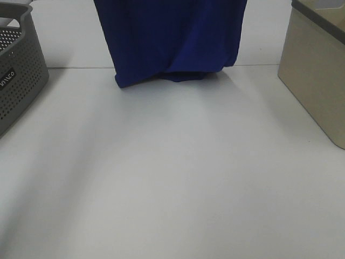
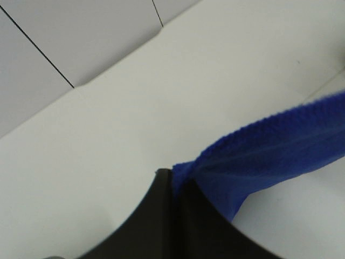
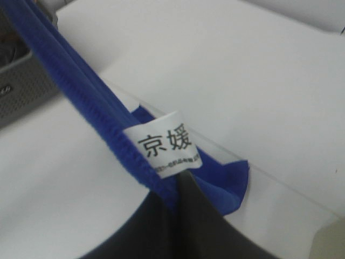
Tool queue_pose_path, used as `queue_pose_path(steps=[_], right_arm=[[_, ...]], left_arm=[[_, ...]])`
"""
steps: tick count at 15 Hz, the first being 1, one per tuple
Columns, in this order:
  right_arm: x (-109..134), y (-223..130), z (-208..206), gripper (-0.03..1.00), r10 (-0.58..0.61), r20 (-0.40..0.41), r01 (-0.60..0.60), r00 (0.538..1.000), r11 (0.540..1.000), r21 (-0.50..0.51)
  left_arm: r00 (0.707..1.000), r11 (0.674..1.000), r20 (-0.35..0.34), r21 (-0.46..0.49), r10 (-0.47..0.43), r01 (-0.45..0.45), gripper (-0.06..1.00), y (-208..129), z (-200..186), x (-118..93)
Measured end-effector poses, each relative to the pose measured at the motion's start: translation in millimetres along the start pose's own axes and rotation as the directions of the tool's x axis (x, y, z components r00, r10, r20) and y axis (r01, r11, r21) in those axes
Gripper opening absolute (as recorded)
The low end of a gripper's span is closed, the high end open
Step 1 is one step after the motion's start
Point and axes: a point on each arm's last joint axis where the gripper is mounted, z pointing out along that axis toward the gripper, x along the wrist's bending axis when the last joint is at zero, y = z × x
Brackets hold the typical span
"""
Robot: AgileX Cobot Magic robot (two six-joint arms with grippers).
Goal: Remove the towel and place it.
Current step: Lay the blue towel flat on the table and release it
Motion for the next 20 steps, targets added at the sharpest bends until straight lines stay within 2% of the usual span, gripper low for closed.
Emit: queue_pose_path(steps=[4,7,11,13,17,18,20], right_arm=[[-0.5,-10.6,2.0,0.02,0.047,0.010,-0.047,0.999,0.996,0.079],[8.4,-41.0,-4.8,0.02,0.086,-0.003,-0.084,0.996,0.981,0.177],[26.9,-67.8,-36.7,0.02,0.103,-0.029,-0.096,0.994,0.976,0.195],[33.5,-76.8,-48.2,0.02,0.109,-0.040,-0.099,0.993,0.976,0.192],[53.5,-106.9,-71.3,0.02,0.137,-0.092,-0.117,0.986,0.973,0.198],[61.9,-127.0,-75.9,0.02,0.161,-0.117,-0.132,0.980,0.966,0.224],[67.9,-142.9,-77.3,0.02,0.179,-0.134,-0.142,0.975,0.958,0.248]], left_arm=[[0.990,0.990,0.031,0.033,-0.135,0.134,0.00,-2.7,-1.2,-3.3],[0.974,0.972,0.106,0.146,-0.200,0.183,0.00,-18.4,-11.8,-16.3],[0.945,0.935,0.191,0.288,-0.266,0.206,0.00,-53.2,-53.9,-41.5],[0.935,0.922,0.211,0.325,-0.285,0.208,0.00,-67.5,-70.5,-51.1],[0.916,0.914,0.246,0.336,-0.317,0.226,0.00,-94.1,-122.7,-68.8],[0.908,0.913,0.262,0.334,-0.328,0.234,0.00,-110.6,-150.0,-78.9],[0.892,0.906,0.285,0.343,-0.350,0.246,0.00,-127.8,-167.6,-89.2]])
